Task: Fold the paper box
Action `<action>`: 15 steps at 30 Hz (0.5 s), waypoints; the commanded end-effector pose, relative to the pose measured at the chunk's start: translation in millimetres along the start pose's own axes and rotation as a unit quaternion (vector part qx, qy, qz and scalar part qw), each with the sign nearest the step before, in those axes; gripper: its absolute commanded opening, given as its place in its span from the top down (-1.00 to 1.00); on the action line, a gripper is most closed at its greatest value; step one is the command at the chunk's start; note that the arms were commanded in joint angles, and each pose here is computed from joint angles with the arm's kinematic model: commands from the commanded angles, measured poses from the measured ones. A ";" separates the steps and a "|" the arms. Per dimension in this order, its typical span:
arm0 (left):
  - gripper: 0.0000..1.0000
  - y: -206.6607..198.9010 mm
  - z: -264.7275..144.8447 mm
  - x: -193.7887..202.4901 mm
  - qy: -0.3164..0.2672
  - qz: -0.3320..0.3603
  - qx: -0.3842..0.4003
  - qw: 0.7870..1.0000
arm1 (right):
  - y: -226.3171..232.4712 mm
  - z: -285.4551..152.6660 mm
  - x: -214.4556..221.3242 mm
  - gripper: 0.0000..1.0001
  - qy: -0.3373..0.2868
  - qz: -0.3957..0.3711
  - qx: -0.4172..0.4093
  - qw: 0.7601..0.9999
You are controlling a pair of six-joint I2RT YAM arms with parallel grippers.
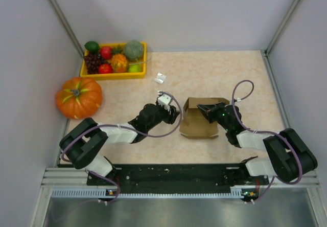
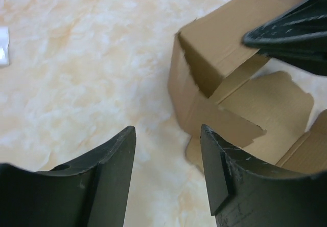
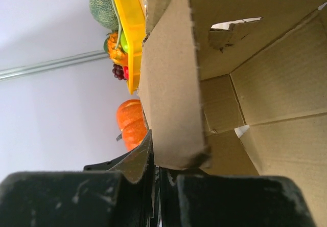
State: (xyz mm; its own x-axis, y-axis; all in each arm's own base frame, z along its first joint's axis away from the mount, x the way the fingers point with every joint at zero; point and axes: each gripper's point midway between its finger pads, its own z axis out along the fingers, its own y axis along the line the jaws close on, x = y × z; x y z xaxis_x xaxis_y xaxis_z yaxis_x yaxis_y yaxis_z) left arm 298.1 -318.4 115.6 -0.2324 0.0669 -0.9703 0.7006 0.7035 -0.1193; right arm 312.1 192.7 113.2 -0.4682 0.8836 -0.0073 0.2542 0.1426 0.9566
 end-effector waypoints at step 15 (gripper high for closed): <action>-0.19 -6.7 30.0 17.1 0.027 0.033 0.039 0.998 | 6.4 3.0 -5.7 1.00 -0.006 0.003 -0.008 1.000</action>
State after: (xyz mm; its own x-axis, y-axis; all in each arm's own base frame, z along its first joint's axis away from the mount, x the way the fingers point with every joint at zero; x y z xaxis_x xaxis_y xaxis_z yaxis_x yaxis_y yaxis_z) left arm 298.1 -313.3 67.5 -0.3413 0.1549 -0.9271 0.6888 0.7123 -0.1346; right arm 312.9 191.5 113.5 -0.4643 0.8857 -0.0024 0.2563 0.1369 0.9569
